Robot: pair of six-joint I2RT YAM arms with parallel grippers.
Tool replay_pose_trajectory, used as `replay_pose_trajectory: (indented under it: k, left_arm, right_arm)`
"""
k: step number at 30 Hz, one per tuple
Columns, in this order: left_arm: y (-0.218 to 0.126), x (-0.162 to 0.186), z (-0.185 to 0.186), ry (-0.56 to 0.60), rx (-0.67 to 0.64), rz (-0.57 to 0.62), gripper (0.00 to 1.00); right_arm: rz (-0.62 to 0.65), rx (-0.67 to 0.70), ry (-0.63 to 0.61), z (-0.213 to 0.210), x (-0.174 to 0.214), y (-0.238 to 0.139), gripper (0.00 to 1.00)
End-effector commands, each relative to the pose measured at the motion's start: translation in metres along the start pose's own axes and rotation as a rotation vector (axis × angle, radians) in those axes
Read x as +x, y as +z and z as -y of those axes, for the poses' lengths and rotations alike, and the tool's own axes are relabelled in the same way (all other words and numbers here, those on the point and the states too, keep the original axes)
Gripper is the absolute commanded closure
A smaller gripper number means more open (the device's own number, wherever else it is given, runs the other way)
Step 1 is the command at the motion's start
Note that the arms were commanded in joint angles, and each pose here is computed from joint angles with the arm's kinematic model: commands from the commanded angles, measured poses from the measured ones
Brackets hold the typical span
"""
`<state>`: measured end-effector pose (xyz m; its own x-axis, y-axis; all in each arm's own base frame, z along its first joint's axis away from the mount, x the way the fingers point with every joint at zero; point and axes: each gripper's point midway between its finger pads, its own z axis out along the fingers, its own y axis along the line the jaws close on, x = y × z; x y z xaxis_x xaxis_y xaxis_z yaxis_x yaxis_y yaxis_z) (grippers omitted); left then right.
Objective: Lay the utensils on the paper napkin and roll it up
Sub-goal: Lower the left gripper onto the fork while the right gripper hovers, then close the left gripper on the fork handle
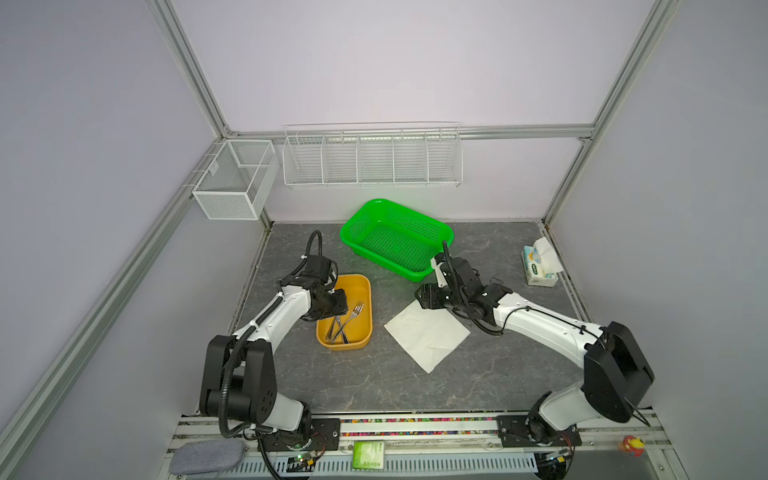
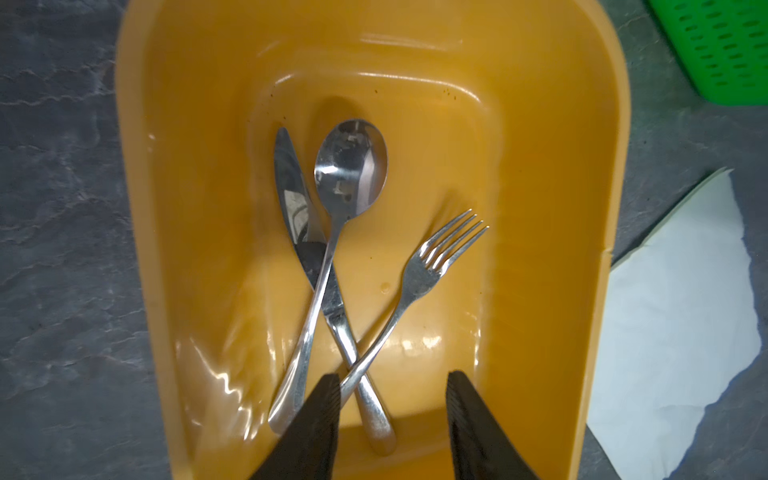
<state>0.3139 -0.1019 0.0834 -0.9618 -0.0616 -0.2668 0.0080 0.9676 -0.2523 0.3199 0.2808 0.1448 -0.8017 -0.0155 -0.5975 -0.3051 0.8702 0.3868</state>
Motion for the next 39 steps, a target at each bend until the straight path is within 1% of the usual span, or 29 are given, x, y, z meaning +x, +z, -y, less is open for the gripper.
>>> replay_pose_trajectory:
  k: [1,4,6,10,13,16,17,20,29,34,39]
  left_arm:
    - [0.006,0.013,-0.002,0.079,-0.039,-0.121,0.6]
    - [0.016,0.014,0.002,0.116,-0.05,-0.161,0.6]
    - [0.022,0.012,-0.001,0.123,-0.085,-0.19,0.61]
    - [0.034,0.006,0.002,0.151,-0.112,-0.224,0.62]
    - [0.04,0.003,0.005,0.158,-0.114,-0.237,0.62]
    - [0.045,0.002,0.005,0.171,-0.119,-0.249,0.62]
    - [0.046,0.002,0.005,0.177,-0.115,-0.253,0.62]
    - [0.05,0.006,0.005,0.199,-0.106,-0.276,0.61]
    - [0.057,0.009,0.006,0.234,-0.106,-0.32,0.62]
    - [0.062,0.019,0.002,0.237,-0.135,-0.38,0.7]
    - [0.062,0.025,-0.004,0.25,-0.17,-0.401,0.7]
  right_arm:
    - [0.019,-0.019,0.018,-0.004,0.001,-0.007,0.26]
    - [0.013,-0.018,0.018,-0.003,0.003,-0.007,0.26]
    - [0.003,-0.018,0.029,-0.002,0.007,-0.007,0.26]
    - [-0.048,-0.041,0.106,0.004,0.028,-0.002,0.25]
    - [-0.129,-0.078,0.157,0.002,0.051,0.008,0.27]
    - [-0.178,-0.042,0.199,0.013,0.067,0.016,0.32]
    - [-0.209,-0.018,0.211,0.022,0.081,0.019,0.34]
    - [-0.238,-0.003,0.228,0.03,0.091,0.024,0.35]
    - [-0.255,0.008,0.218,0.033,0.096,0.024,0.35]
    - [-0.26,0.025,0.212,0.036,0.098,0.024,0.35]
    - [-0.258,0.033,0.21,0.038,0.099,0.022,0.35]
